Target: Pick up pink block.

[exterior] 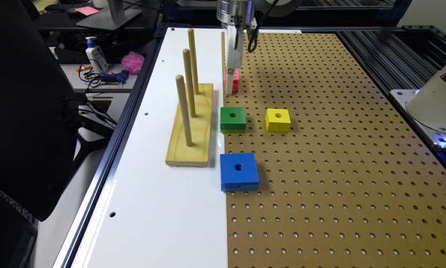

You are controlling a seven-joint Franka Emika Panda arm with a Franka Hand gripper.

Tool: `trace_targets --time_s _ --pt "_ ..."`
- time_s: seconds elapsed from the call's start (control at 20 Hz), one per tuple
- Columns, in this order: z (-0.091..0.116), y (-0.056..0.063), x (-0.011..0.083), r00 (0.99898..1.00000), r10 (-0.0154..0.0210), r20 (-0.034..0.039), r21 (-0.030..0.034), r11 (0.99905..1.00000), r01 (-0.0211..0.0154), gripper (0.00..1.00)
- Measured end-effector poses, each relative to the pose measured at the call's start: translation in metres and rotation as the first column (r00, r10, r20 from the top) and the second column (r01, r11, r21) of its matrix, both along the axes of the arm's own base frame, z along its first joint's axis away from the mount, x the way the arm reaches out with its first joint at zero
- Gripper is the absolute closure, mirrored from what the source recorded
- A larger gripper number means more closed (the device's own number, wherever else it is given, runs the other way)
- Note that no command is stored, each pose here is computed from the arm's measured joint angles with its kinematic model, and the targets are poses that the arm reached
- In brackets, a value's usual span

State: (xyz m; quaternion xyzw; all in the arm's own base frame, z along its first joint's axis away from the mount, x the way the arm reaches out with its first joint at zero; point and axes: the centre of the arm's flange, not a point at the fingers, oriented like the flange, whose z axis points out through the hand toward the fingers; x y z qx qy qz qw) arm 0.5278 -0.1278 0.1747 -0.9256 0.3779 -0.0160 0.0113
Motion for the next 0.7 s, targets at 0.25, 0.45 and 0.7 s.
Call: trace_targets --time_s 0.25,0.45,0.7 --pt "0.010 -0.001 0.0013 0.99999 -0.0005 0.0036 -0.0020 0.999998 0.0005 1.00" --pt "0.047 -0.002 0.0025 0.99999 0.0006 -0.0032 -0.0047 0.999989 -0.0006 1.00" --pt "0.088 -0.001 -0.0004 0.99993 0.0016 -0.0117 -0.0075 0.999971 -0.0017 1.00"
